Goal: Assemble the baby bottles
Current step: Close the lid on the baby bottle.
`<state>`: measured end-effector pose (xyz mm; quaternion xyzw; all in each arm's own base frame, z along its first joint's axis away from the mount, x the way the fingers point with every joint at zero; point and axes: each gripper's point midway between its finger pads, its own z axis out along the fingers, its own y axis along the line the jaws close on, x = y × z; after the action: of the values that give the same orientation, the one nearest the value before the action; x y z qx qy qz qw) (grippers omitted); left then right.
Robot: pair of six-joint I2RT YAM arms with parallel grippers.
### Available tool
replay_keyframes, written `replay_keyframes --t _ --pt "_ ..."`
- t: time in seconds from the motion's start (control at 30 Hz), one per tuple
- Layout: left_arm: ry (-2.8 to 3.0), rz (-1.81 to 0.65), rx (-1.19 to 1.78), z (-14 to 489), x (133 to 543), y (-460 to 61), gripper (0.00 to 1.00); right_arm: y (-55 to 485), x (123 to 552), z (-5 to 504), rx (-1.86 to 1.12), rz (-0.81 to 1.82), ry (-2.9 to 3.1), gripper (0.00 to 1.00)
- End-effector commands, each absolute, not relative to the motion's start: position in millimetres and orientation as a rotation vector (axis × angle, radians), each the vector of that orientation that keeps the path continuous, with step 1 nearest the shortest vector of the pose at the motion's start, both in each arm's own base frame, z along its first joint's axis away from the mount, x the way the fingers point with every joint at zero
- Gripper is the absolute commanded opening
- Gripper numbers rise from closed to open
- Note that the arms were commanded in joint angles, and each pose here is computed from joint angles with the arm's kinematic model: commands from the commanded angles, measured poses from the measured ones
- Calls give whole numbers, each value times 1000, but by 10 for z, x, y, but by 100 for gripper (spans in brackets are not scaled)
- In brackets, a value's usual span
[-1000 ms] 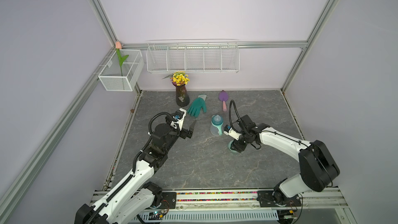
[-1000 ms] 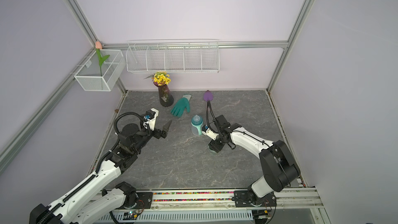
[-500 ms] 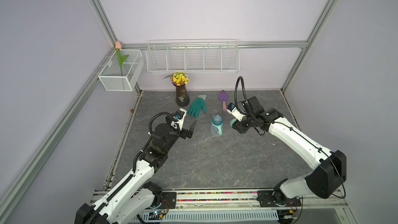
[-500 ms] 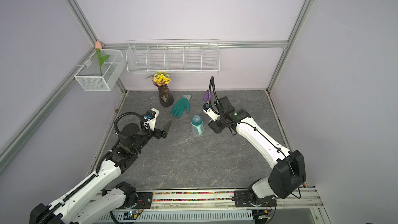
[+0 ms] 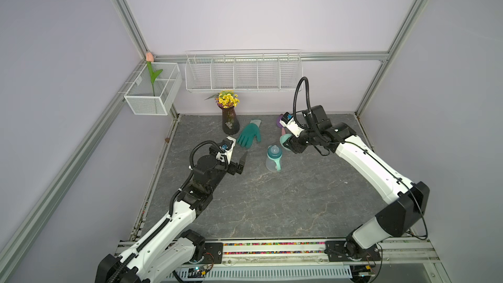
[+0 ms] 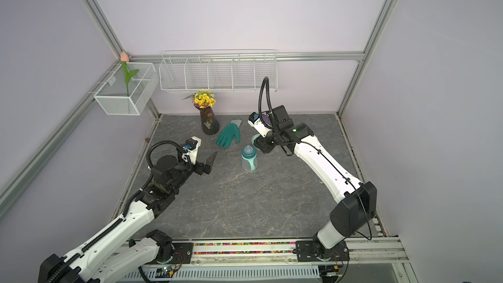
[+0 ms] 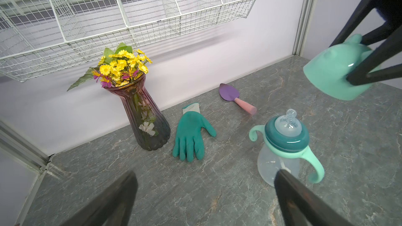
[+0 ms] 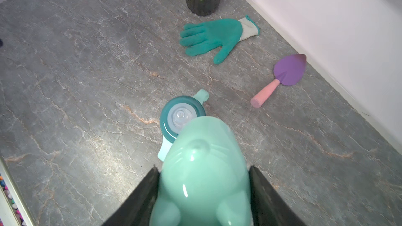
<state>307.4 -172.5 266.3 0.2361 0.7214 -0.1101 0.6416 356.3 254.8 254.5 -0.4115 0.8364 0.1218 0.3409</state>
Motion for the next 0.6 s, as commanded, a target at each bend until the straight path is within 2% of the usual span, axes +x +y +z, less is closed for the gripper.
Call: replay_keyframes --t 0.0,0.23,0.57 --pt "1628 -241 524 2730 3094 -1715 99 2764 3586 2560 -1106 397 2150 62" --pt "1635 -233 522 2712 3090 -1695 99 2963 3653 2453 -1158 423 2170 62" --pt "1649 -222 528 2672 3087 -1683 99 2979 3712 2252 -1185 369 2253 63"
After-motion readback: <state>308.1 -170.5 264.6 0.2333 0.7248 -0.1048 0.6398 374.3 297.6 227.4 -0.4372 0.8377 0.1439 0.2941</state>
